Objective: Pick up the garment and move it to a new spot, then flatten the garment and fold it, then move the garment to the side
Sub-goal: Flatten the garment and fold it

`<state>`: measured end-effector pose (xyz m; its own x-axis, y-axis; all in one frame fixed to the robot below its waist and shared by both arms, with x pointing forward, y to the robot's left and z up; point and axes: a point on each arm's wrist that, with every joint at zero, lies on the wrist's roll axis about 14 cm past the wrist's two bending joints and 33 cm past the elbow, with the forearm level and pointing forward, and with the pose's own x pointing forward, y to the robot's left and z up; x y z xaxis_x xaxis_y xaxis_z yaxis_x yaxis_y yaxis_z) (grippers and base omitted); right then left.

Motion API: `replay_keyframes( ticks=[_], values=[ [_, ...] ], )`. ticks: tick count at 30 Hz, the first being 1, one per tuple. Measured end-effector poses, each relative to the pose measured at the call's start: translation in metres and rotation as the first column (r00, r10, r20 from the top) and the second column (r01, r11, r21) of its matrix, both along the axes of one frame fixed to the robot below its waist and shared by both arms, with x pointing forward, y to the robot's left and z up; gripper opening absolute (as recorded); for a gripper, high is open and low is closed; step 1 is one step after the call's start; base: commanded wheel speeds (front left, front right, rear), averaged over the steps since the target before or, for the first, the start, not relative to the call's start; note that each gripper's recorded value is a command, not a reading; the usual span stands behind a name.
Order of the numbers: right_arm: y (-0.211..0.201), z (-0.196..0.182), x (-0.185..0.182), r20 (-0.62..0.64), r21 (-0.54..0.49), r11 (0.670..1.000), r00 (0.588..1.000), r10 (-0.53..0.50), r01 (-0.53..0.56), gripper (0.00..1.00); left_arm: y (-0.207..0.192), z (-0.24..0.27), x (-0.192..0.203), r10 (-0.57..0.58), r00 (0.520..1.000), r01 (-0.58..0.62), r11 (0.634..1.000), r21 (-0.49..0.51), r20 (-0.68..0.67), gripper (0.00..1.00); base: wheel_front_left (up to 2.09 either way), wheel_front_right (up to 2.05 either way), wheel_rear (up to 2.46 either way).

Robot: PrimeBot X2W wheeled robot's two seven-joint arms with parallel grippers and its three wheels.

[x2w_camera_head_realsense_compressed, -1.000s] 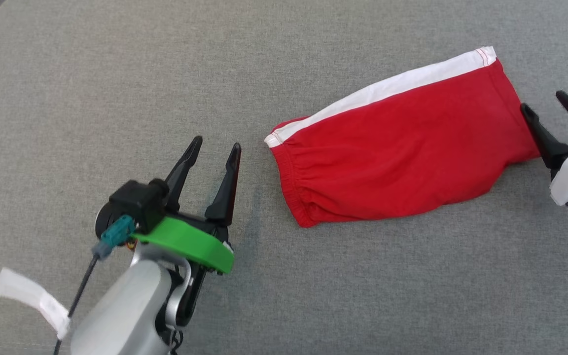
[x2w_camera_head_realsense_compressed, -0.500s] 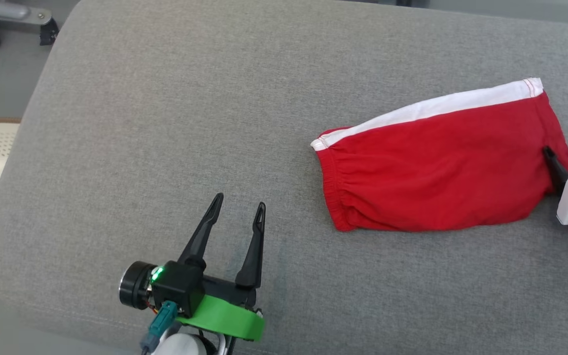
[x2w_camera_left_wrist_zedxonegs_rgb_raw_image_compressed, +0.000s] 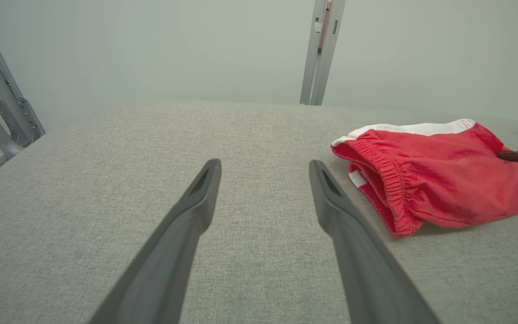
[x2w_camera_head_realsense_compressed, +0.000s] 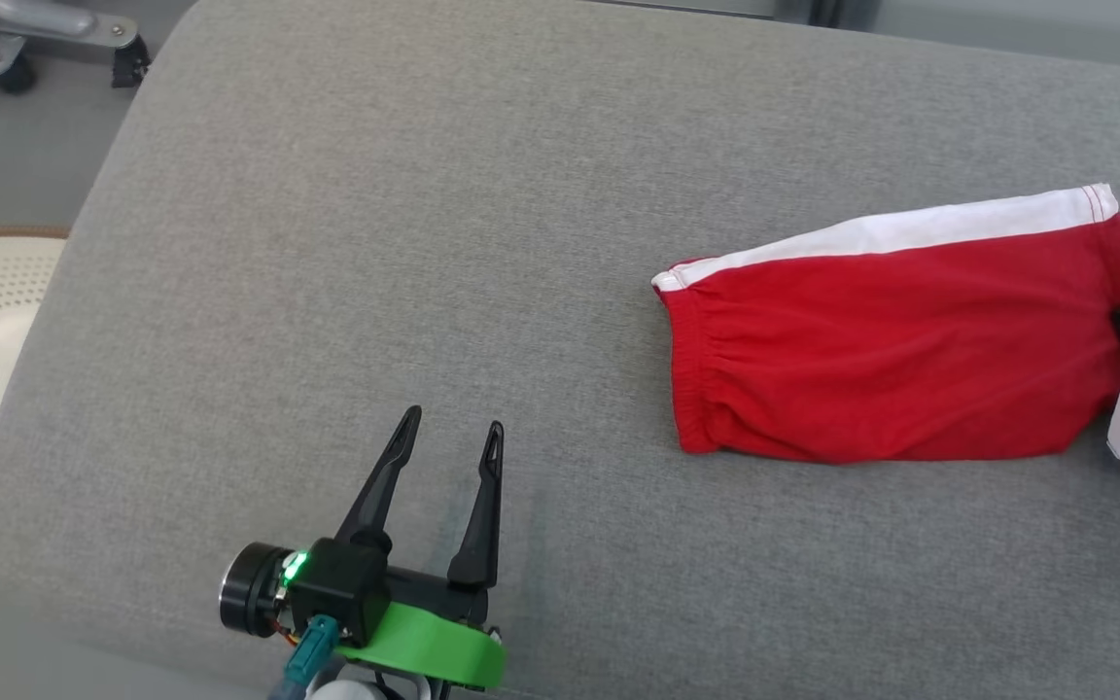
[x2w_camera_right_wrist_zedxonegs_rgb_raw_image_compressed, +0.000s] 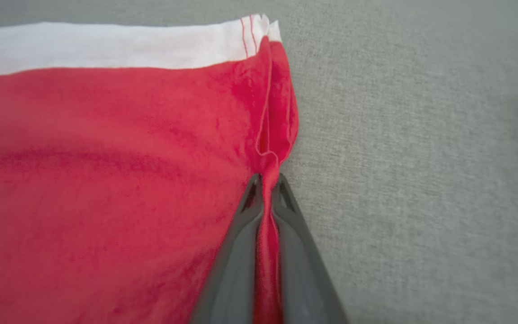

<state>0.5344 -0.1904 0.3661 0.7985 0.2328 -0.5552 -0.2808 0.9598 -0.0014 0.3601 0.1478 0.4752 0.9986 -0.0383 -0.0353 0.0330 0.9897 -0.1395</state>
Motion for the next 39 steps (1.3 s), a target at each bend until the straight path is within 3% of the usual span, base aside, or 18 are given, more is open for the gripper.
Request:
replay_keyframes(
  ticks=[9, 15, 24, 28, 36, 39],
  values=[
    [-0.099, 0.021, -0.035, 0.032, -0.141, 0.981, 0.991, -0.132, 0.136, 0.0, -0.035, -0.002, 0.013, -0.131, 0.991, 0.131, 0.991, -0.014, 0.015, 1.0, 0.0, 0.0, 0.0],
    [-0.106, 0.05, -0.037, 0.12, -0.139, 0.98, 0.984, -0.13, 0.146, 0.0, -0.06, -0.002, 0.018, -0.213, 0.977, 0.214, 0.977, -0.027, 0.022, 1.0, 0.0, 0.0, 0.0],
    [-0.042, 0.093, -0.032, 0.261, -0.033, 0.999, 0.965, -0.034, 0.044, 0.0, -0.068, 0.01, 0.002, -0.232, 0.971, 0.234, 0.972, -0.025, 0.052, 1.0, 0.0, 0.0, 0.0],
    [0.012, 0.113, -0.028, 0.319, 0.027, 0.998, 0.947, 0.045, -0.056, 0.0, -0.062, 0.012, -0.01, -0.209, 0.976, 0.211, 0.977, -0.027, 0.057, 1.0, 0.0, 0.0, 0.0],
    [0.13, 0.113, -0.047, 0.311, 0.154, 0.953, 0.928, 0.203, -0.26, 0.0, -0.051, 0.013, -0.026, -0.169, 0.984, 0.17, 0.985, -0.032, 0.055, 1.0, 0.0, 0.0, 0.0],
    [0.157, 0.109, -0.056, 0.294, 0.175, 0.936, 0.923, 0.246, -0.305, 0.0, -0.046, 0.014, -0.03, -0.154, 0.986, 0.156, 0.987, -0.032, 0.057, 1.0, 0.0, 0.0, 0.0]
  ],
)
